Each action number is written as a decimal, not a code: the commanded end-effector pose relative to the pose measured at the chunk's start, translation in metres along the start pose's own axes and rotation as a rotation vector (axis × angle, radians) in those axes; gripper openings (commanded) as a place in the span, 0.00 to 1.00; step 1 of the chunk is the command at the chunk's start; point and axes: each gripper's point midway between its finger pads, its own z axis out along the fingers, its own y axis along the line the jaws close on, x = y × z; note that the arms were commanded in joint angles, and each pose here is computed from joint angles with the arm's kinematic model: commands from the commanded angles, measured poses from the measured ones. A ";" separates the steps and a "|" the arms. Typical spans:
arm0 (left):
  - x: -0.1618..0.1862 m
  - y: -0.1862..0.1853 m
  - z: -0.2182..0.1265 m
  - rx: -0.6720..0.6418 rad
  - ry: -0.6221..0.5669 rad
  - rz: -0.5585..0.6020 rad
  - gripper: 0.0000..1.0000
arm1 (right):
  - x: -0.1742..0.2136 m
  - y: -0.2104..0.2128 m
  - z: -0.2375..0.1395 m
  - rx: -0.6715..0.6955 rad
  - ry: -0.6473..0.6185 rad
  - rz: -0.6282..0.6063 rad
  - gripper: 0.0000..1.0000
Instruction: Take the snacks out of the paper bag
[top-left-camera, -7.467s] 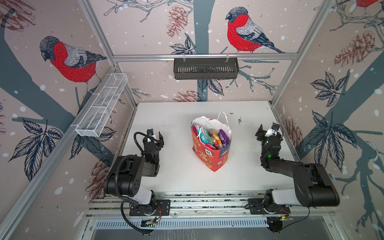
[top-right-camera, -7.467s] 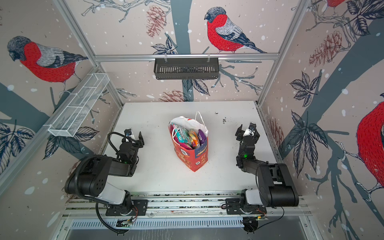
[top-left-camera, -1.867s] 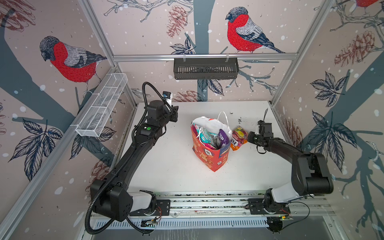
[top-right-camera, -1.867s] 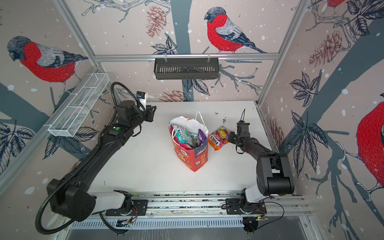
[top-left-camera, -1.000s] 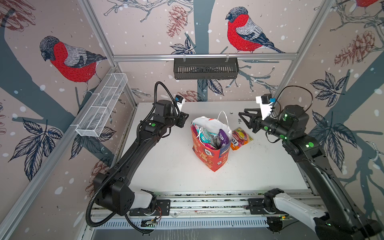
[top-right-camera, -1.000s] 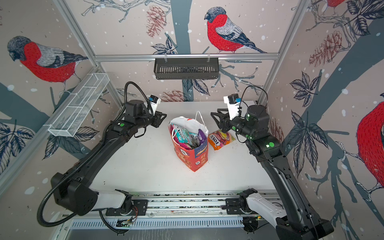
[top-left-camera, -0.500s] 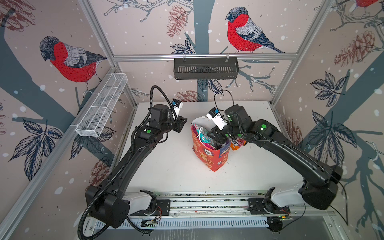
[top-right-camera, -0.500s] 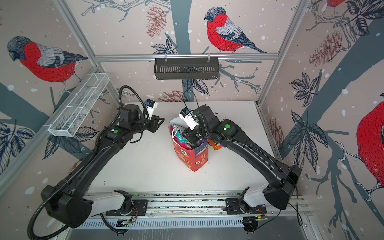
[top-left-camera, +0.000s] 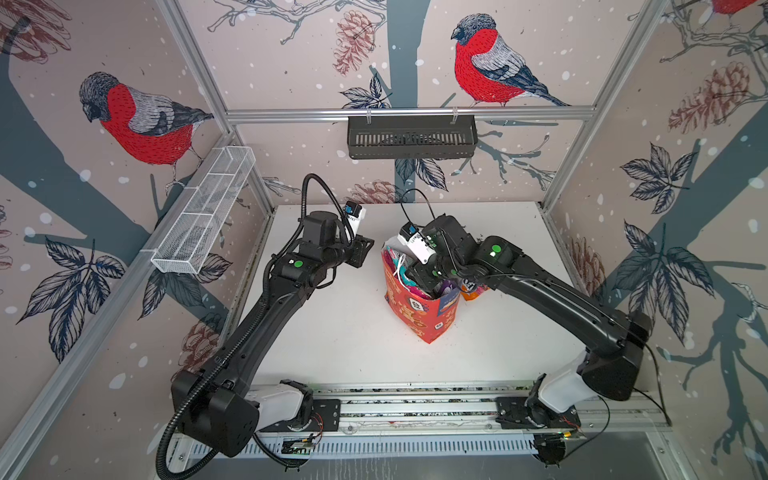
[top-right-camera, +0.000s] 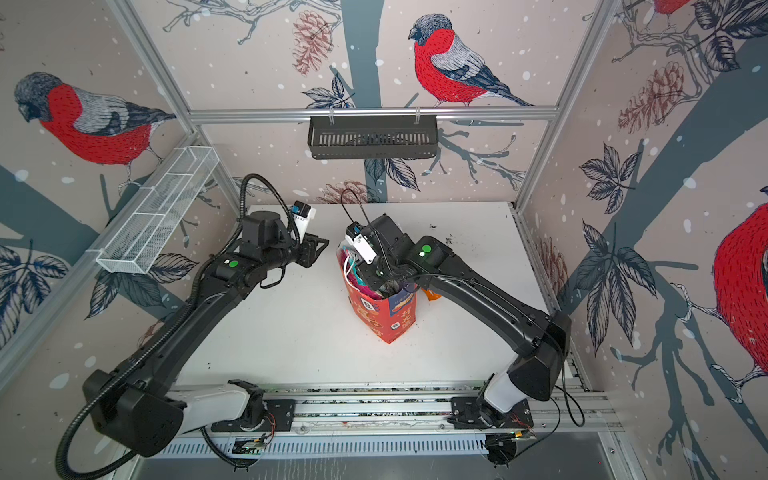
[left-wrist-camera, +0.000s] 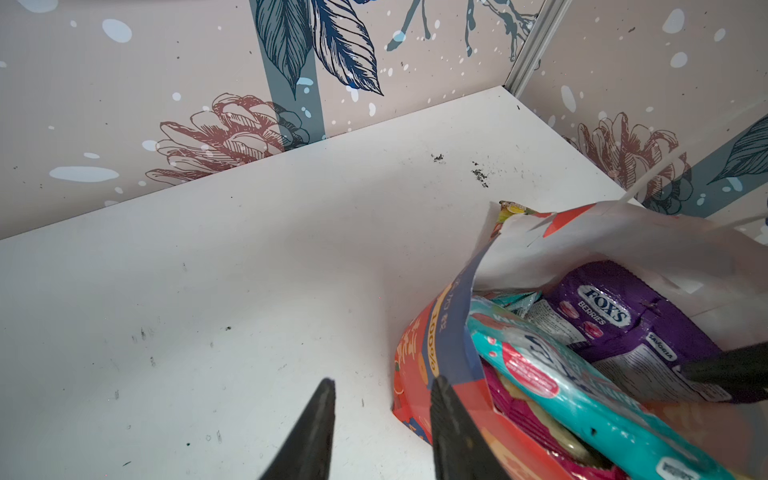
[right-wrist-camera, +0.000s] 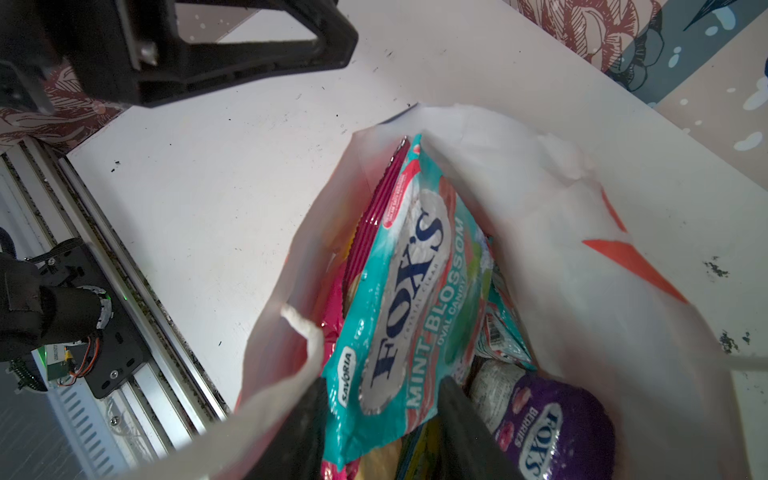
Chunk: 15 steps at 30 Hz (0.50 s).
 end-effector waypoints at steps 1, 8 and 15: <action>-0.002 -0.001 -0.001 0.002 -0.011 0.018 0.39 | -0.005 -0.002 0.002 0.022 -0.006 0.003 0.46; 0.000 -0.001 0.001 0.005 -0.007 0.020 0.39 | -0.006 -0.004 0.015 0.046 0.014 -0.002 0.46; -0.001 -0.001 0.000 0.002 -0.011 0.024 0.39 | -0.005 -0.007 0.029 0.072 0.044 -0.010 0.45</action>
